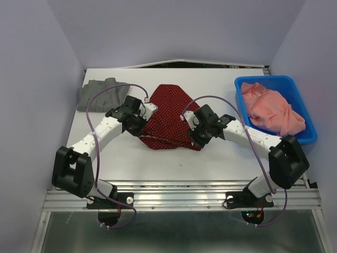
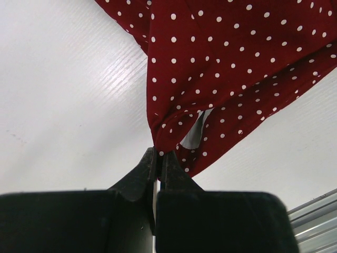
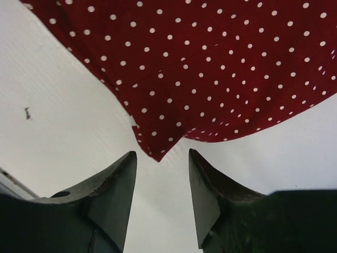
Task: Fold and stack the skirts
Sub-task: Flatten the skirt out
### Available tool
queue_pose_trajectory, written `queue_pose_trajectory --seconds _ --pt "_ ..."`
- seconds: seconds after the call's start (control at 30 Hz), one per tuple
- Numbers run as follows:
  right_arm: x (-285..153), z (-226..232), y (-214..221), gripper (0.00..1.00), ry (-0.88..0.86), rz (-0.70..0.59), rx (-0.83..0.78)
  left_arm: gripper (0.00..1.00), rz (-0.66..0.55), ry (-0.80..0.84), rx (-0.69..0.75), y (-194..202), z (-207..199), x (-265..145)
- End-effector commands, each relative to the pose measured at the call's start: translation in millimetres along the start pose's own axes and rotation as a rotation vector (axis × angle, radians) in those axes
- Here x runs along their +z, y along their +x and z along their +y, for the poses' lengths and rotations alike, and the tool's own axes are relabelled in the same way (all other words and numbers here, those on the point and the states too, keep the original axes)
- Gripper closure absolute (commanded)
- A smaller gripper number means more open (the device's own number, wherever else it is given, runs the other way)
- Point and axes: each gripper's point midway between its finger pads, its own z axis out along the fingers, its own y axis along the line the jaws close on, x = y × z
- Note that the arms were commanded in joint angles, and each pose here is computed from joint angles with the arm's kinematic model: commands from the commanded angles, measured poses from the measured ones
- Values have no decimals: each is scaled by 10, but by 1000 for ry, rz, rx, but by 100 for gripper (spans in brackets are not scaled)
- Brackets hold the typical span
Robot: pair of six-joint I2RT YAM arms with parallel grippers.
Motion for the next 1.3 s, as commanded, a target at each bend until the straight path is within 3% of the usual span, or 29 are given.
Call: queue_pose_trajectory --seconds 0.0,0.1,0.2,0.23,0.3,0.4,0.53,0.67,0.8,0.87,1.03,1.13,1.27 --pt "154 -206 -30 51 125 -21 -7 100 -28 0 3 -146 20 -84" --pt "221 -292 27 53 173 -5 -7 100 -27 -3 3 -147 25 -87" --pt "260 -341 34 65 205 -13 7 100 -33 -6 -1 -162 31 -81" --pt "254 -363 16 80 219 -23 15 100 -34 -11 -4 -165 39 -85" --pt "182 -486 -67 98 293 -56 34 100 -44 -23 -14 -199 61 -95" --pt "-136 -764 -314 99 450 -134 -6 100 -87 -79 -24 -363 187 -208" --pt "-777 -1522 -637 99 642 -230 49 100 -196 -250 -85 -821 690 -578" --pt "-1507 -2224 -967 99 833 -338 72 100 -419 -410 -176 -1446 1250 -1293" --pt "-2348 -2436 -1450 99 960 -491 61 100 -591 -469 -146 -1792 1345 -1862" --pt "-2504 -2323 -1494 99 913 -507 56 100 -652 -440 -101 -1854 1222 -2097" --pt "-2465 -2115 -1149 99 860 -400 -3 100 -646 -463 -43 -1598 1079 -2282" --pt "-2312 -1886 -833 99 750 -289 -21 100 -542 -452 67 -1290 856 -2134" --pt "-1667 -1342 -452 99 457 -132 -66 100 -359 -199 221 -836 234 -1565"
